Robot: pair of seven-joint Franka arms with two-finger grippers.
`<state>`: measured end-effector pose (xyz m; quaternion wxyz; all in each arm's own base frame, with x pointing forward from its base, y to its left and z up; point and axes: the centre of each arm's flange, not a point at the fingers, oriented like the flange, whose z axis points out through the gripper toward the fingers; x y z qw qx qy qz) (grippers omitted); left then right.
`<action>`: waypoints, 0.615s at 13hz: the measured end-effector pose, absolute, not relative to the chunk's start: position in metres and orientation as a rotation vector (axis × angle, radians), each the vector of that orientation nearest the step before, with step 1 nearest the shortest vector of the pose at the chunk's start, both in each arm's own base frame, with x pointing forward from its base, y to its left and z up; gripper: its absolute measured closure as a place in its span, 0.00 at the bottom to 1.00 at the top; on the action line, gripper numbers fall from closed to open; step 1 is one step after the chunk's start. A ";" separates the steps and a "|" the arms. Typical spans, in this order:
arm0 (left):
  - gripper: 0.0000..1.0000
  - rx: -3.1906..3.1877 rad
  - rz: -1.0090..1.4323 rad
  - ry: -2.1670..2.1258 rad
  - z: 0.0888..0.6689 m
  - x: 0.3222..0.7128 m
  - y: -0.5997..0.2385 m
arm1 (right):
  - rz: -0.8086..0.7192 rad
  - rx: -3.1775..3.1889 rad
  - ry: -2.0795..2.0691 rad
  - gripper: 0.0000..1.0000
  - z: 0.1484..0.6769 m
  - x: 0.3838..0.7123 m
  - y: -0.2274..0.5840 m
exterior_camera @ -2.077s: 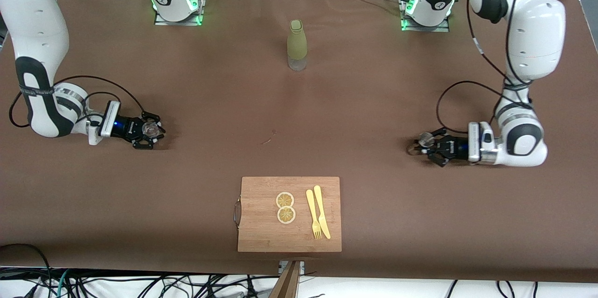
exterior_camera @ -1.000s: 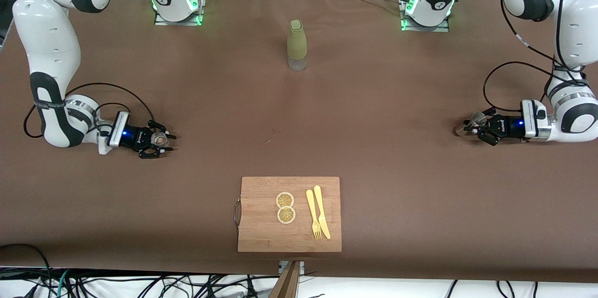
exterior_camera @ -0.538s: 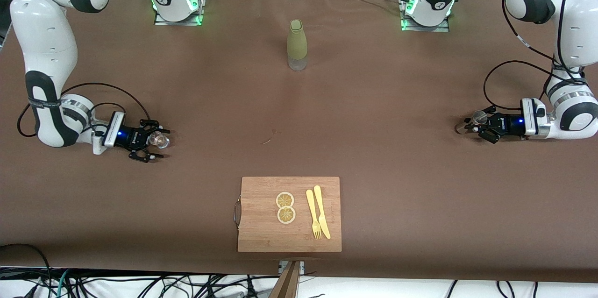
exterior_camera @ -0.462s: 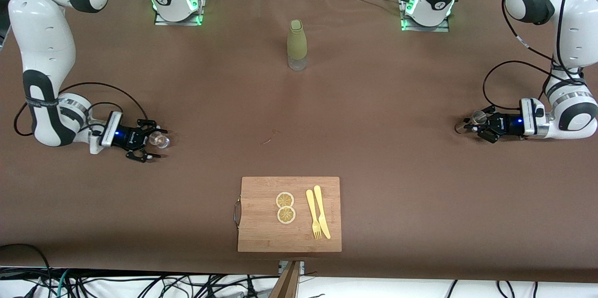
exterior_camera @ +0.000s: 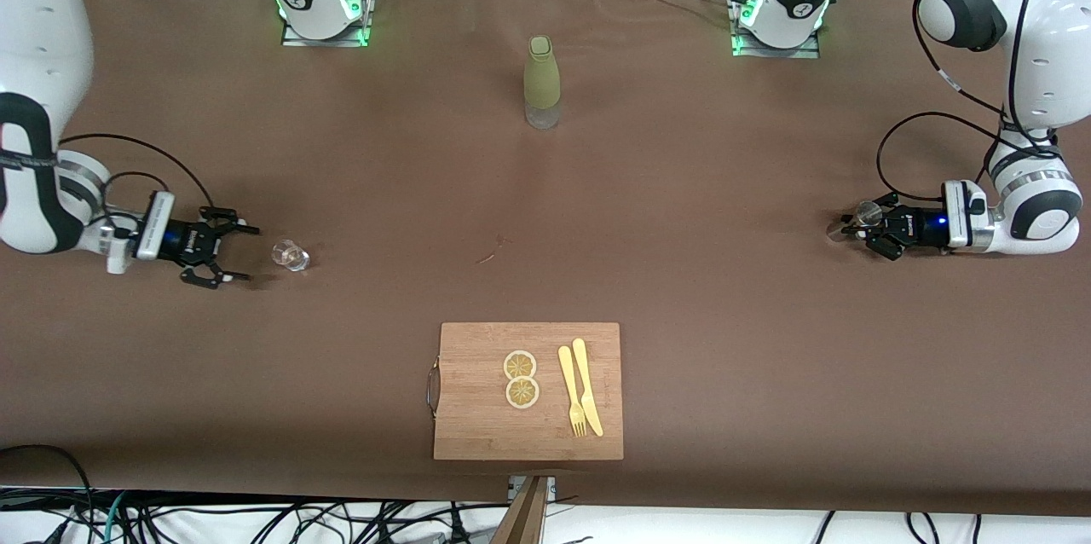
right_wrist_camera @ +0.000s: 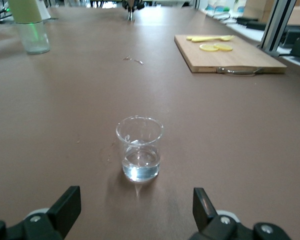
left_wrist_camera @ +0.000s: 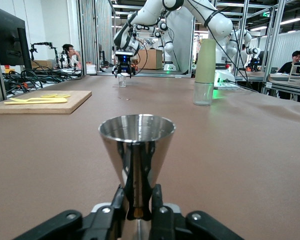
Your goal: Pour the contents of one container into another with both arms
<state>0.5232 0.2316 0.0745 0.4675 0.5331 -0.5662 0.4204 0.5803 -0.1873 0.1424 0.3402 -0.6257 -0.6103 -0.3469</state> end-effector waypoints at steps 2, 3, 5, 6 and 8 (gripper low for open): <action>0.51 1.304 1.014 -1.395 0.072 0.523 0.232 | -0.767 -1.720 -1.610 0.01 0.183 0.585 -0.198; 0.40 1.302 0.999 -1.406 0.073 0.525 0.233 | -0.704 -1.770 -1.606 0.01 0.204 0.587 -0.201; 0.20 1.302 0.918 -1.450 0.082 0.532 0.239 | -0.580 -1.885 -1.552 0.01 0.241 0.589 -0.207; 0.07 1.304 0.872 -1.483 0.089 0.537 0.244 | -0.514 -1.948 -1.509 0.01 0.257 0.588 -0.210; 0.00 1.337 0.761 -1.515 0.103 0.547 0.255 | -0.397 -2.064 -1.415 0.01 0.282 0.585 -0.213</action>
